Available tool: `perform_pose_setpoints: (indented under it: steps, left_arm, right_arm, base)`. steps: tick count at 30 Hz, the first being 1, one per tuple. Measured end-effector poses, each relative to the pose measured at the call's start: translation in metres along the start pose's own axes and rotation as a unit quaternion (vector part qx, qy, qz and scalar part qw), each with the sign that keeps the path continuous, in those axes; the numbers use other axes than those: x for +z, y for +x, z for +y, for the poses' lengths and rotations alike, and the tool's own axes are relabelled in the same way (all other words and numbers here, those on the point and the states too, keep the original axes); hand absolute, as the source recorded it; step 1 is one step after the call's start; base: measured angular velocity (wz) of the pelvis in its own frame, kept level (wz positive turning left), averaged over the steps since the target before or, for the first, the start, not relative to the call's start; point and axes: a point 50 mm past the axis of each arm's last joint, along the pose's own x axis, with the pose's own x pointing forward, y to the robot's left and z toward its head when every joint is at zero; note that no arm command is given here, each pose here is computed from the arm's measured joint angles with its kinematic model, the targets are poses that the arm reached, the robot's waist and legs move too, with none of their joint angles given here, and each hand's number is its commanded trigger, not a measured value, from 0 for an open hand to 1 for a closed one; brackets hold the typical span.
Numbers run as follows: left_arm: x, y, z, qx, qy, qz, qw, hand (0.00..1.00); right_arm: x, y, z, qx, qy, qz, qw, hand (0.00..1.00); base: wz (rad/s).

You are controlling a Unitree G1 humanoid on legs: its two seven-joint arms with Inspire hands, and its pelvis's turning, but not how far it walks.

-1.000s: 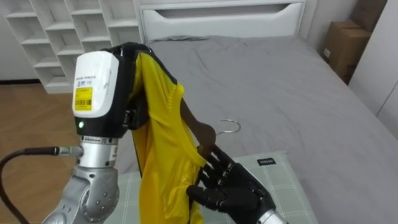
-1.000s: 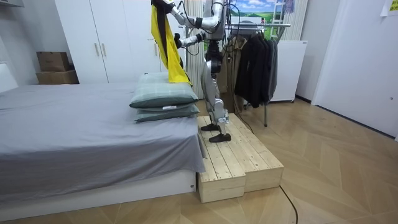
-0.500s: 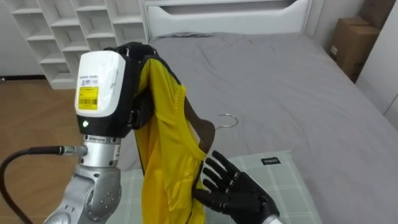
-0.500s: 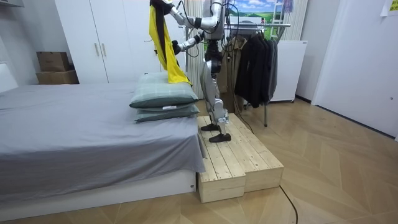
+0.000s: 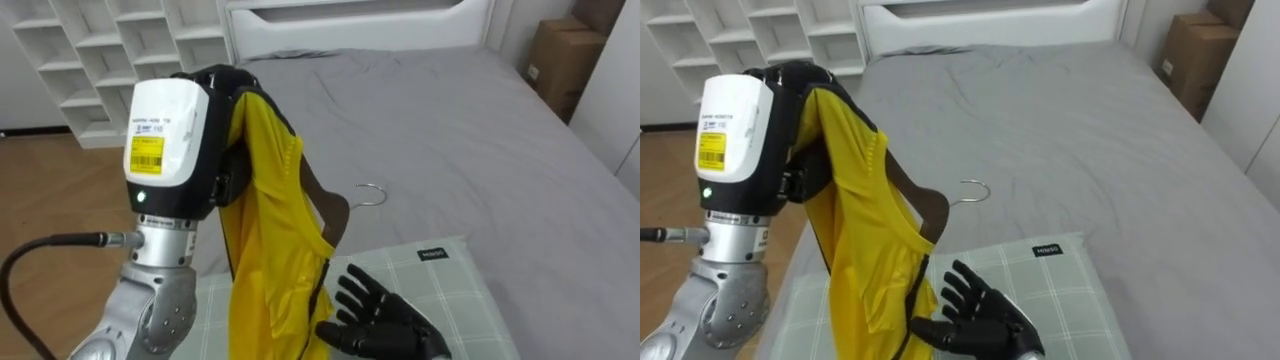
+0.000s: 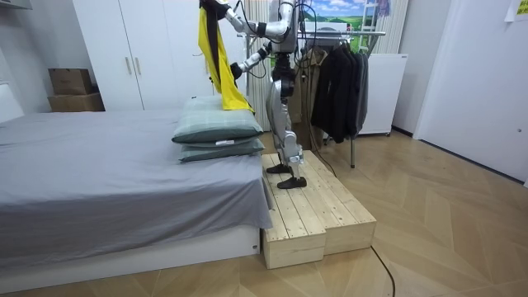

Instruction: Hang clothes

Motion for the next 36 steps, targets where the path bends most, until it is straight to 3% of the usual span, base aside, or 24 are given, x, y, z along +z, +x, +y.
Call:
perform_pose_setpoints:
  steps: [9,36]
  left_arm:
    - [0.010,0.005,-0.004,-0.011,-0.012,-0.022,1.000,1.00]
    - [0.015,0.005,-0.008,-0.016,-0.020,-0.027,0.999,1.00]
  right_arm:
    - [0.007,0.004,-0.012,-0.027,-0.013,0.011,0.999,0.00]
    - [0.029,0.023,0.028,0.053,-0.055,-0.028,0.997,0.00]
  base:
    - [0.00]
    - [-0.01]
